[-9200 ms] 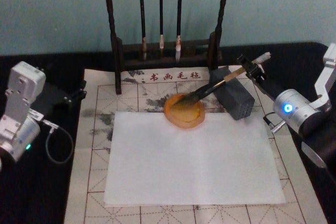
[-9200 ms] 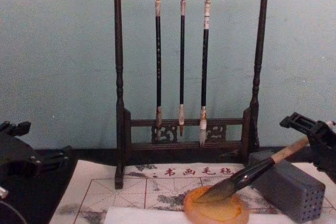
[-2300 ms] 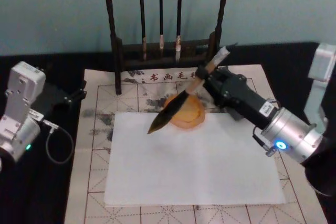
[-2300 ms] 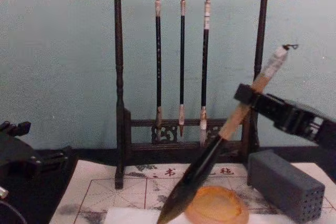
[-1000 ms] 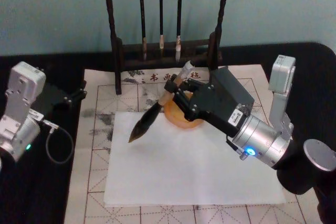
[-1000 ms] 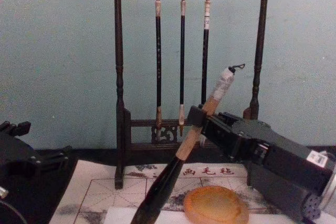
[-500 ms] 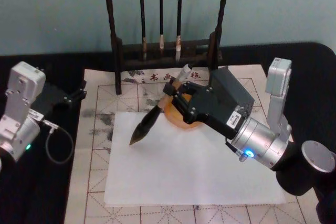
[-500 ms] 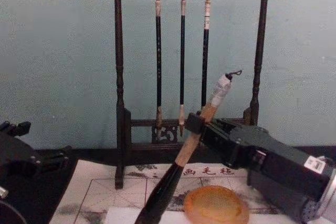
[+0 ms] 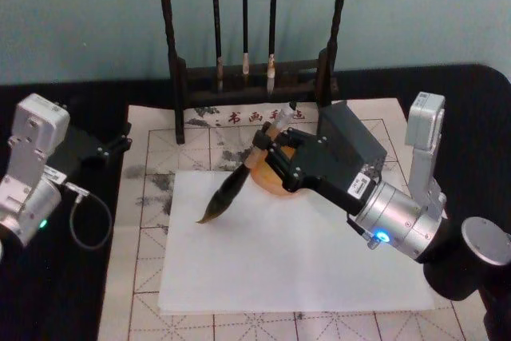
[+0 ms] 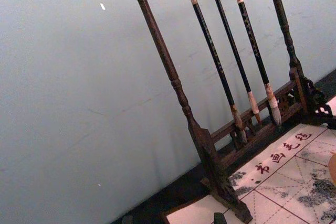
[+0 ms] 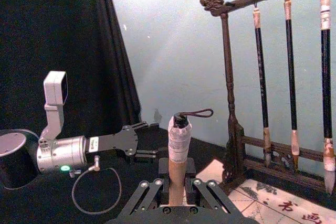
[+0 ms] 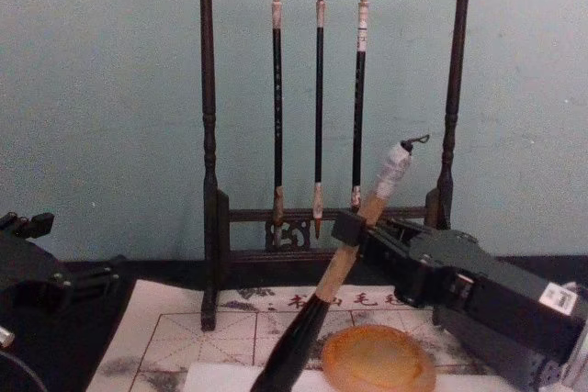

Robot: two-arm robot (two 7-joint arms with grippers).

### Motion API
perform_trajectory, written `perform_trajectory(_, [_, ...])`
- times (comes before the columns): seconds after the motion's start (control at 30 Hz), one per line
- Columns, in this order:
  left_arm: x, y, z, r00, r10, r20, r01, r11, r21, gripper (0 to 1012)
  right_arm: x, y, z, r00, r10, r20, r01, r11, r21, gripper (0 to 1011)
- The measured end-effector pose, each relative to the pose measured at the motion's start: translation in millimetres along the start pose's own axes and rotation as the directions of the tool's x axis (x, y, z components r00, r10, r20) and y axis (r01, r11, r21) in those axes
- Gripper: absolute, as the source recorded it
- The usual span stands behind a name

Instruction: Pick up the brush from the inkstone, write on the paper, then place the brush back to its original position.

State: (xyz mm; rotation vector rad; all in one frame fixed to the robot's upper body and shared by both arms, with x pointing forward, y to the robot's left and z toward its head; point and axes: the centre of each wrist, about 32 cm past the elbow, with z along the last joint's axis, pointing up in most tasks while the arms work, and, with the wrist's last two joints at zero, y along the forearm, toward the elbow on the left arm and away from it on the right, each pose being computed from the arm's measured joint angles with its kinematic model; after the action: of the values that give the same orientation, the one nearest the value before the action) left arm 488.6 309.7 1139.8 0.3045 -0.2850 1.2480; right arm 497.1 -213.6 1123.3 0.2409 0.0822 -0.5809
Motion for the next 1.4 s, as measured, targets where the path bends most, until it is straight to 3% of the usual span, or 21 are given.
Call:
perform_trajectory(0.7, [0.0,0.0,0.0,1.0,0.0,0.0,0.0,1.0,0.0,1001,-0.1,-15.7,5.1,0.999,-0.006,0.034,0.005,1.0,0.017,187])
perform_trajectory(1.4, [0.0,0.0,0.0,1.0,0.0,0.0,0.0,1.0,0.0,1001,6.6,-28.1,14.3,0.997,-0.039,0.068,0.036,0.998,0.045,187])
